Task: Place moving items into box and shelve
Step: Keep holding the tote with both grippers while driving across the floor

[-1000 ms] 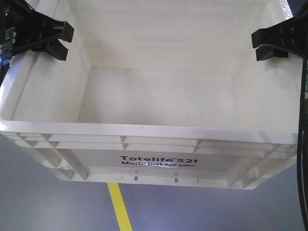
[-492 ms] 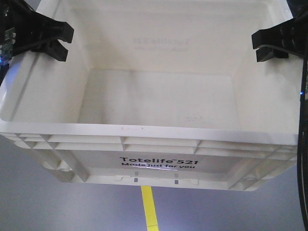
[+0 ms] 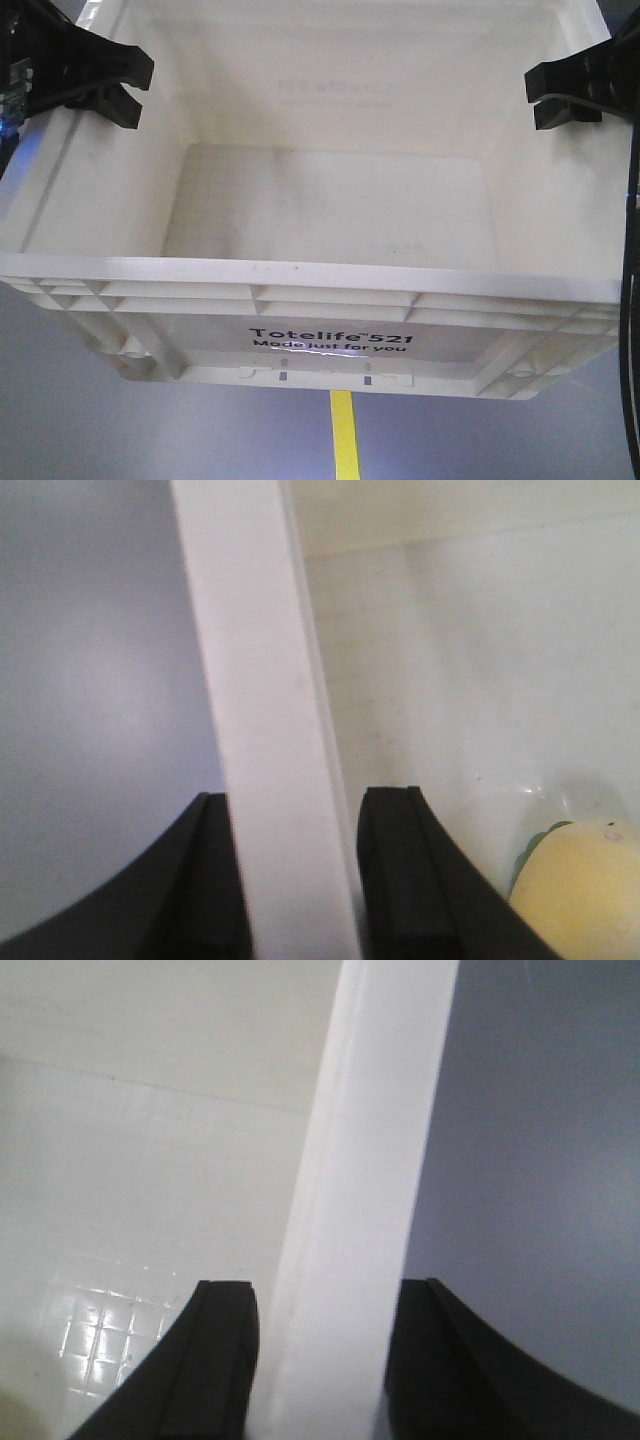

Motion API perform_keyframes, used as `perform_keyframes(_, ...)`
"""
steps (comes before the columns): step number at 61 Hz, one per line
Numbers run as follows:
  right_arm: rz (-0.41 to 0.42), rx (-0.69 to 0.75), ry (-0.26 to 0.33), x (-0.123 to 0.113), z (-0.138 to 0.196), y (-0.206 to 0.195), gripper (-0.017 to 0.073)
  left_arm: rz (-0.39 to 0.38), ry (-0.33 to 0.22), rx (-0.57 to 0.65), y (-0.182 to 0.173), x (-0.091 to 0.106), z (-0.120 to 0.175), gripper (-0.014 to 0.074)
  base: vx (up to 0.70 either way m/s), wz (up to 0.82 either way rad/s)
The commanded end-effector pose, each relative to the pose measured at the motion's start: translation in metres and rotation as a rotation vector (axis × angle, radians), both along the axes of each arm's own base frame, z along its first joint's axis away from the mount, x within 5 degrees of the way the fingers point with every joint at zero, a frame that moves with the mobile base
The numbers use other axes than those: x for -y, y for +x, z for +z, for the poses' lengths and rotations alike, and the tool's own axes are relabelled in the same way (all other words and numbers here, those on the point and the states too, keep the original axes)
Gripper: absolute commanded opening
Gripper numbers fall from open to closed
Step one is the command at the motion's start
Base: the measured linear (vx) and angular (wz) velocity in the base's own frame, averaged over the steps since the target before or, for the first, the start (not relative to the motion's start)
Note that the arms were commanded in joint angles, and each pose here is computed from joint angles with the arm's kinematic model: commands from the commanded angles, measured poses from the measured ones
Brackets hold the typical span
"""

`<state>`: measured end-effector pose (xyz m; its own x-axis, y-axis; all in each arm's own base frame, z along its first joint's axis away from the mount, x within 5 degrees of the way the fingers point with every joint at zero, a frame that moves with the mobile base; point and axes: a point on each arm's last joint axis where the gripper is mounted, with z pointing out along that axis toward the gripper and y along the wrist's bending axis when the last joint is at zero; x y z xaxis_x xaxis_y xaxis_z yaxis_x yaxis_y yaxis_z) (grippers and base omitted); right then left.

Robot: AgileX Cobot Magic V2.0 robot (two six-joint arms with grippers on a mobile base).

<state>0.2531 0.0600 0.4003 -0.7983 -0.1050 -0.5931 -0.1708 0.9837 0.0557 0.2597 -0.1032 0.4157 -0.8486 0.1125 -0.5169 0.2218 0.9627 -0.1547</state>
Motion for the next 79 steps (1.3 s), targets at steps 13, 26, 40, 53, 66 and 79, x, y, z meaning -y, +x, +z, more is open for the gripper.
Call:
perform_keyframes(13,-0.017,0.181,0.041,0.0020,0.0281,-0.0018,-0.0006,-0.027,-0.127,0.180,-0.0125,0.0031,0.0360,-0.0004,0.24,0.22)
perform_keyframes(26,-0.017,0.181,0.041,0.0020,0.0281,-0.0018,-0.0006,-0.027,-0.127,0.180,-0.0125,0.0031,0.0360,-0.0004,0.33,0.12)
perform_keyframes(40,-0.017,0.181,0.041,0.0020,0.0281,-0.0018,-0.0006,-0.027,-0.127,0.180,-0.0125,0.0031,0.0360,-0.0004,0.40,0.04)
perform_keyframes(53,-0.017,0.181,0.041,0.0020,0.0281,-0.0018,-0.0006,-0.027,-0.127,0.180,-0.0125,0.0031,0.0360,-0.0004,0.44,0.00)
perform_keyframes(66,-0.017,0.181,0.041,0.0020,0.0281,-0.0018,-0.0006,-0.027,-0.127,0.180,-0.0125,0.0031,0.0360,-0.0004,0.46,-0.01)
perform_keyframes(79,-0.017,0.181,0.041,0.0020,0.0281,-0.0018,-0.0006,-0.027,-0.127,0.180,-0.0125,0.0031,0.0360,-0.0004,0.49,0.01)
